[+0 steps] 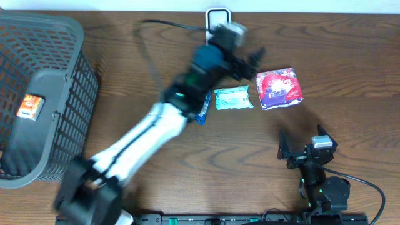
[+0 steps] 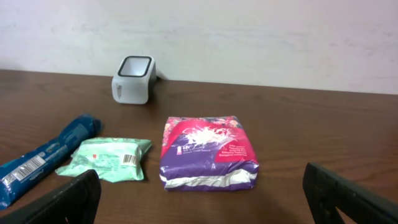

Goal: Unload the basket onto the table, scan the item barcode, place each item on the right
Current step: 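Place the purple-red pack right of the wipes pack, then reach into the basket and grasp the small orange box with left gripper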

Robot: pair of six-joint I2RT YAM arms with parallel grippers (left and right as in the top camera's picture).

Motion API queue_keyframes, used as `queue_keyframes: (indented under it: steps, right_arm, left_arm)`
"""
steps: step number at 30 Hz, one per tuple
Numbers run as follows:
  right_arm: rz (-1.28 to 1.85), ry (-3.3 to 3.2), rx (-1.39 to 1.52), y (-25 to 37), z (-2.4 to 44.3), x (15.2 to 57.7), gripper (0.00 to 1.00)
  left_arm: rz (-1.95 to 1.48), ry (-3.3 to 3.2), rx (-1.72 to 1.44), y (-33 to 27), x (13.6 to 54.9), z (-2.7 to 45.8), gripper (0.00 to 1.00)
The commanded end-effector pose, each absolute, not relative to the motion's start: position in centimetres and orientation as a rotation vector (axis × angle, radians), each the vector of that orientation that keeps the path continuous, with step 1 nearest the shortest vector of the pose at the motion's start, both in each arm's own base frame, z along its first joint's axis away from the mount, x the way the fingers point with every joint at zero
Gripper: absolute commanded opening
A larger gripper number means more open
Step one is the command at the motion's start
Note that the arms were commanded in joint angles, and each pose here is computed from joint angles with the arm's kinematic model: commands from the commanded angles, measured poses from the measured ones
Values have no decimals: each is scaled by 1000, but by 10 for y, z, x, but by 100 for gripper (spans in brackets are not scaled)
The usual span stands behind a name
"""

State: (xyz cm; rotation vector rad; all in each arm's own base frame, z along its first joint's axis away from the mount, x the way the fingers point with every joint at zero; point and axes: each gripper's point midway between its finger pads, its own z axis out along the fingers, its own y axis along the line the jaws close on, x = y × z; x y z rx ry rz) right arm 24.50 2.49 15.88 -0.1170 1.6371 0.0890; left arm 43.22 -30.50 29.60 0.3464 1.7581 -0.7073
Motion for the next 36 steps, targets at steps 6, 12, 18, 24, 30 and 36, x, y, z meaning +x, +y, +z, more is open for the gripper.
queue_keyframes:
  steps: [6, 12, 18, 24, 30, 36]
  right_arm:
    - [78, 1637, -106, 22, 158, 245, 99]
    - [78, 1637, -106, 22, 158, 245, 99]
    - [78, 1637, -106, 22, 158, 245, 99]
    - [78, 1637, -106, 22, 158, 245, 99]
    - [78, 1637, -106, 22, 158, 245, 99]
    - [78, 1637, -106, 22, 158, 245, 99]
  left_arm:
    - [-185, 1742, 74, -53, 445, 368, 98]
    - [127, 1836, -219, 94, 415, 353, 98]
    - [218, 1963, -427, 166, 392, 309, 98]
    - [312, 2155, -570, 214, 373, 244, 98]
    - [670, 2475, -622, 257, 329, 170, 98]
    - [696, 2584, -640, 263, 327, 131, 98]
